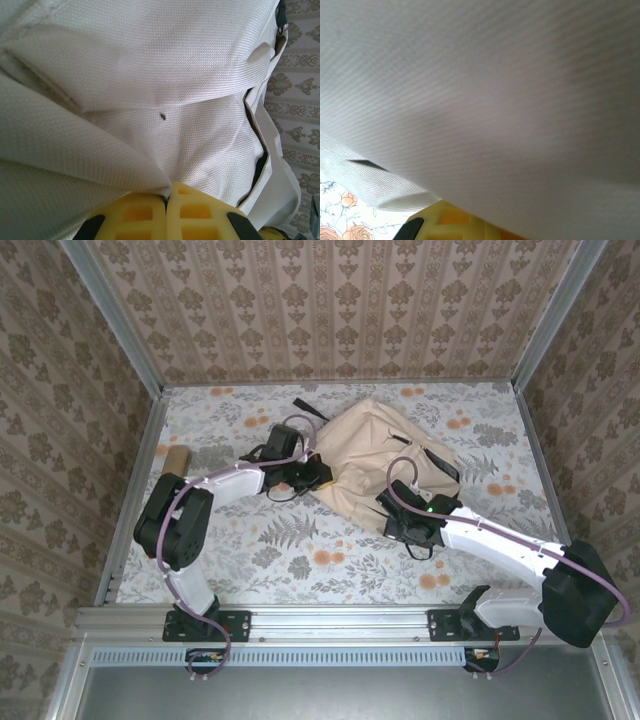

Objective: Pack books, pencil case, and school supplies into a backpack

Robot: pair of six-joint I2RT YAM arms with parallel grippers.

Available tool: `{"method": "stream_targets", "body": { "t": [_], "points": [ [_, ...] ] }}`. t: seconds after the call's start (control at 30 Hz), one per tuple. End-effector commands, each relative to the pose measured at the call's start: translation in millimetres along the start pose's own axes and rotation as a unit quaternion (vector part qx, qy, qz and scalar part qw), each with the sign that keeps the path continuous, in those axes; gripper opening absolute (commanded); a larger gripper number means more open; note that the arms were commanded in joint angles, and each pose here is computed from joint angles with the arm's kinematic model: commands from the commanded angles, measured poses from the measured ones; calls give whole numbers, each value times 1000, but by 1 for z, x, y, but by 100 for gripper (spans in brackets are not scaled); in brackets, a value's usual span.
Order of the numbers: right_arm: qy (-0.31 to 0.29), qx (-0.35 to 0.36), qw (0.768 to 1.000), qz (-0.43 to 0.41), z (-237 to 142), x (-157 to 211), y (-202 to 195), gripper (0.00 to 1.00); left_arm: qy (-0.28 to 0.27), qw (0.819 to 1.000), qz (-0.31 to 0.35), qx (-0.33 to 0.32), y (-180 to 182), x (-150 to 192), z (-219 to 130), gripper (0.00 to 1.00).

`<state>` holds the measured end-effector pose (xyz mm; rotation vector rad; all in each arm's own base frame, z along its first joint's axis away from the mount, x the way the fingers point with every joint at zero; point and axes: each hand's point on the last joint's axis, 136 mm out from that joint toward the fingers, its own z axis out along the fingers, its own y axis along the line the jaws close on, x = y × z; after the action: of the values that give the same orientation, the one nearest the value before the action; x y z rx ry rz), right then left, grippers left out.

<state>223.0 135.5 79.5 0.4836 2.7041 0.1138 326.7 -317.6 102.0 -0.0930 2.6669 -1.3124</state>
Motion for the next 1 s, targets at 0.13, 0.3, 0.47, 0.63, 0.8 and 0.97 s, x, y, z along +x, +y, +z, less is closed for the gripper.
{"method": "stream_targets", "body": {
  "t": [0.13,0.3,0.47,0.63,0.8,0.97],
  "points": [
    [-7,29,997,-70,-17,-9,-9,0,-70,997,13,-40,18,-52,-24,0],
    [62,-125,982,-125,-22,5,68,0,-112,992,19,-48,23,-89,-49,0],
    [87,-238,954,-159,-34,15,144,0,-136,989,26,-58,27,-107,-64,8],
    [76,-274,945,-161,-39,9,189,0,-145,987,6,-74,39,-88,-77,43],
    [88,-287,942,-149,-33,9,208,0,-157,985,-22,-61,44,-51,-90,61],
    [97,-285,942,-149,-28,13,207,0,-133,990,-55,-6,34,-7,-75,62]
  ]
}}
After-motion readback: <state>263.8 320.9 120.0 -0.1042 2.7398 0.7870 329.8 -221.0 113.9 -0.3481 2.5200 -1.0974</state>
